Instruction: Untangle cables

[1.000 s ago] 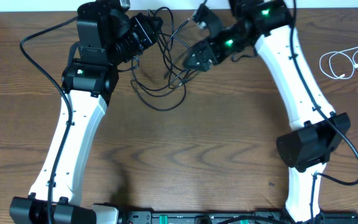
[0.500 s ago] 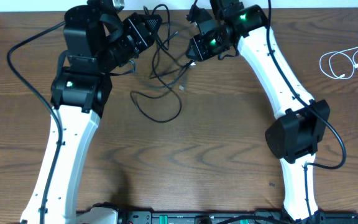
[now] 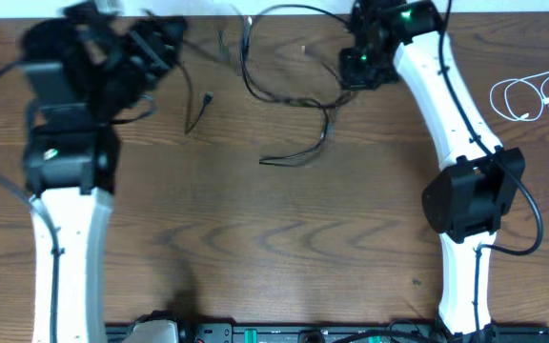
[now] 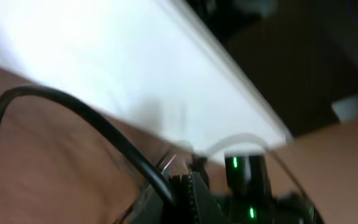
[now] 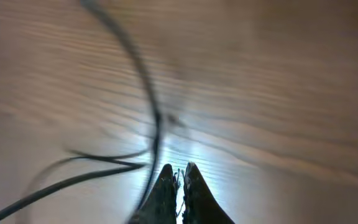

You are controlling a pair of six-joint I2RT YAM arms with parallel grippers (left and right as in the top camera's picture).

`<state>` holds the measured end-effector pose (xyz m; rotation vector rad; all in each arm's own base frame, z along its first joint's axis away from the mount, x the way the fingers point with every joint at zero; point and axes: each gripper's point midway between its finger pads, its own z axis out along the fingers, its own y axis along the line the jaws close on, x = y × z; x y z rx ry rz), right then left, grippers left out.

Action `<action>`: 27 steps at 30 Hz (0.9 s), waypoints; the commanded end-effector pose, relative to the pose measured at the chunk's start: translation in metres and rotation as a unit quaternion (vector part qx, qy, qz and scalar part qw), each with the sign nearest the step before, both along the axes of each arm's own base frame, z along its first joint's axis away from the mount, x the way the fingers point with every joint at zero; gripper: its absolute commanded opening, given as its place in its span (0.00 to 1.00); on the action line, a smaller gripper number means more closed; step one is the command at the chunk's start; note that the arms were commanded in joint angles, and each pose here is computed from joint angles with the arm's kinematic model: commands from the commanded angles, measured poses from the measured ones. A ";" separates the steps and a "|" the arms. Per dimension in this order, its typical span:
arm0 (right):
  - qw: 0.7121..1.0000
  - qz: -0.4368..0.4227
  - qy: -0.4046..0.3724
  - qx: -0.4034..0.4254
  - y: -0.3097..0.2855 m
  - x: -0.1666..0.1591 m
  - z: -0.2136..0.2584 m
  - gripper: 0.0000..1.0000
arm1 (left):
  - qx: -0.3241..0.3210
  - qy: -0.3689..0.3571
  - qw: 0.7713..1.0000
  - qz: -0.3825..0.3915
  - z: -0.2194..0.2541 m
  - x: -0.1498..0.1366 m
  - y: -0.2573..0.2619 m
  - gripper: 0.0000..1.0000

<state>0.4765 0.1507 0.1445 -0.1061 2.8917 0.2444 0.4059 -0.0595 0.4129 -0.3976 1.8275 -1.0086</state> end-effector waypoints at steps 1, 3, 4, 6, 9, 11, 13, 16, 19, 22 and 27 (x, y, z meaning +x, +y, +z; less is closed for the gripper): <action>0.996 -0.051 0.017 -0.065 -0.054 0.002 -0.014 0.01 | 0.008 -0.041 0.998 0.043 0.032 -0.017 0.026 0.08; 0.994 -0.064 0.049 -0.070 -0.072 -0.008 -0.027 0.01 | 0.010 -0.026 0.998 0.053 0.026 -0.019 0.034 0.08; 0.996 -0.036 0.060 -0.051 -0.067 -0.013 -0.031 0.01 | 0.009 -0.017 0.998 0.054 0.021 -0.019 0.035 0.07; 0.997 0.032 0.073 -0.007 -0.050 -0.022 -0.033 0.01 | 0.013 -0.013 0.998 0.053 0.018 -0.020 0.035 0.07; 0.988 0.124 0.080 0.048 -0.026 -0.035 -0.029 0.01 | 0.039 -0.022 0.998 0.048 0.017 -0.019 0.035 0.07; 0.985 0.142 0.077 0.059 -0.018 -0.038 -0.026 0.01 | 0.048 -0.020 0.998 0.045 0.014 -0.020 0.035 0.08; 0.984 0.147 0.071 0.065 -0.014 -0.037 -0.023 0.01 | 0.055 -0.003 0.998 0.042 0.004 -0.022 0.034 0.08; 0.984 0.152 0.045 0.081 -0.007 -0.033 -0.007 0.01 | 0.065 0.056 0.996 0.029 -0.026 -0.028 0.031 0.07; 0.981 0.162 0.014 0.106 0.002 -0.032 0.016 0.01 | 0.083 0.107 0.991 0.007 -0.055 -0.034 0.024 0.07; 0.977 0.171 -0.018 0.126 0.008 -0.034 0.043 0.01 | 0.104 0.142 0.984 -0.021 -0.078 -0.038 0.015 0.08; 0.967 0.186 -0.086 0.150 0.014 -0.044 0.101 0.01 | 0.143 0.181 0.970 -0.078 -0.113 -0.040 -0.005 0.09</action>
